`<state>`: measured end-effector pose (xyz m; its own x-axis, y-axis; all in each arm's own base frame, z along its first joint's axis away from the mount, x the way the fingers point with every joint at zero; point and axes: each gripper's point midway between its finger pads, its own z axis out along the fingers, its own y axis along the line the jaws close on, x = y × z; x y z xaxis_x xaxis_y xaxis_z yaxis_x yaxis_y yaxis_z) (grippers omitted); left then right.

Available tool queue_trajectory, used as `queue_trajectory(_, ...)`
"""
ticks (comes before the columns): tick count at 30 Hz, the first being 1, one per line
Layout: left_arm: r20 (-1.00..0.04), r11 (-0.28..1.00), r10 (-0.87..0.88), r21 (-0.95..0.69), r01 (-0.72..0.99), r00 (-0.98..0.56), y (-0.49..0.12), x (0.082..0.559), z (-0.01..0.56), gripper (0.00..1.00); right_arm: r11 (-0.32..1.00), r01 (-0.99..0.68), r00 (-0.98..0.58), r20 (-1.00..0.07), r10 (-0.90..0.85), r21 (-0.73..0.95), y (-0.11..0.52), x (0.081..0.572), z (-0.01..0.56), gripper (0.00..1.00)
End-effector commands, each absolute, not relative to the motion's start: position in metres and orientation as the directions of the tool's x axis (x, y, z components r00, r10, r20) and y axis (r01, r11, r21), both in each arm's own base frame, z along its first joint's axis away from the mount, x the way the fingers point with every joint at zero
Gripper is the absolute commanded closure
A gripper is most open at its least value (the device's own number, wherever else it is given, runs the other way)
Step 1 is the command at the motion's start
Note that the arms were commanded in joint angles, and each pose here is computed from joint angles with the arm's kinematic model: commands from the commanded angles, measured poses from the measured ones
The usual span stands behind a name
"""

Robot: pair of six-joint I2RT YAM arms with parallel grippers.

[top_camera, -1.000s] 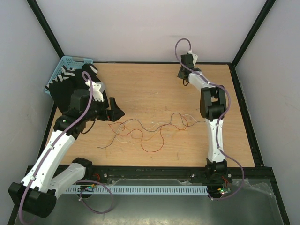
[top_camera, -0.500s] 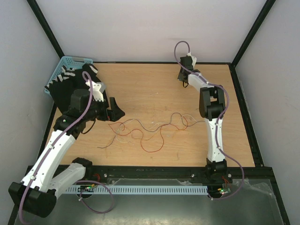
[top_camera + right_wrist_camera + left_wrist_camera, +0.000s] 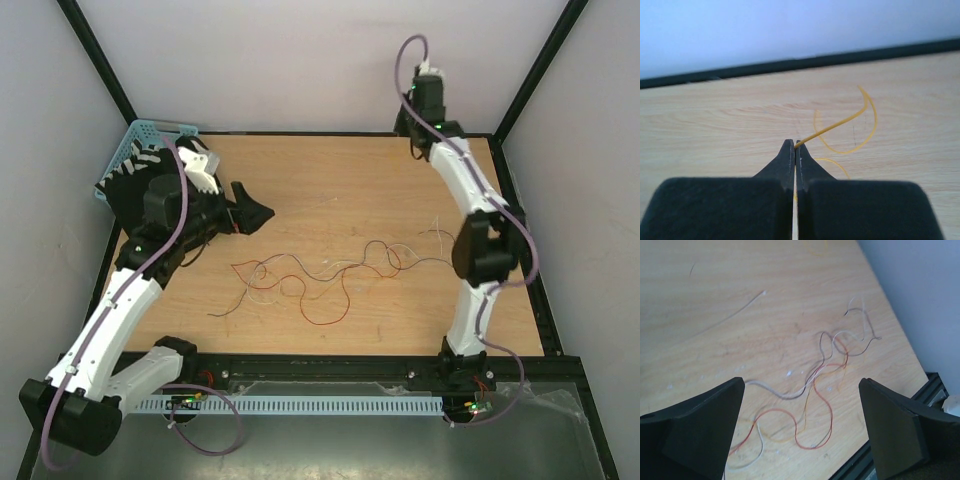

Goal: Zip-tie the wires
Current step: Pick up the cable at the center of the board.

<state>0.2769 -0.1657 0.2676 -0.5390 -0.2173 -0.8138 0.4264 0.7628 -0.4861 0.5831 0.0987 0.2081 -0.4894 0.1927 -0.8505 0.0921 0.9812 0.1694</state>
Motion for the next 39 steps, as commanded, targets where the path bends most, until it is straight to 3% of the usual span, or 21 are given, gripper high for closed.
queue_trajectory(1,-0.901,0.681,-0.211,-0.414,0.604,-0.38,-0.191,0.285,0.331,0.01,0.977,-0.055,-0.4,-0.901,0.168,0.206,0.107,0.53,0.302,1.0)
queue_trajectory(10,-0.956,0.576,-0.144,-0.291,0.764,-0.256,-0.238,0.266,0.364,0.01,0.805,-0.43,-0.386,-0.889,0.247,0.41,0.163,0.42,0.391,1.0)
queue_trajectory(21,-0.965,0.47,-0.167,-0.259,0.844,-0.204,-0.266,0.236,0.379,0.01,0.674,-0.536,-0.313,-0.861,0.401,0.508,0.163,0.313,0.447,1.0)
queue_trajectory(26,-0.966,0.442,-0.18,-0.246,0.863,-0.183,-0.284,0.235,0.379,0.02,0.58,-0.598,-0.313,-0.827,0.466,0.553,0.17,0.282,0.457,1.0)
queue_trajectory(33,-0.971,0.424,-0.139,-0.235,0.875,-0.193,-0.307,0.242,0.367,0.12,0.495,-0.654,-0.368,-0.812,0.452,0.572,0.181,0.262,0.463,1.0)
queue_trajectory(39,-0.969,0.463,-0.103,-0.248,0.851,-0.225,-0.321,0.25,0.33,0.01,0.446,-0.7,-0.35,-0.812,0.467,0.558,0.183,0.242,0.48,1.0)
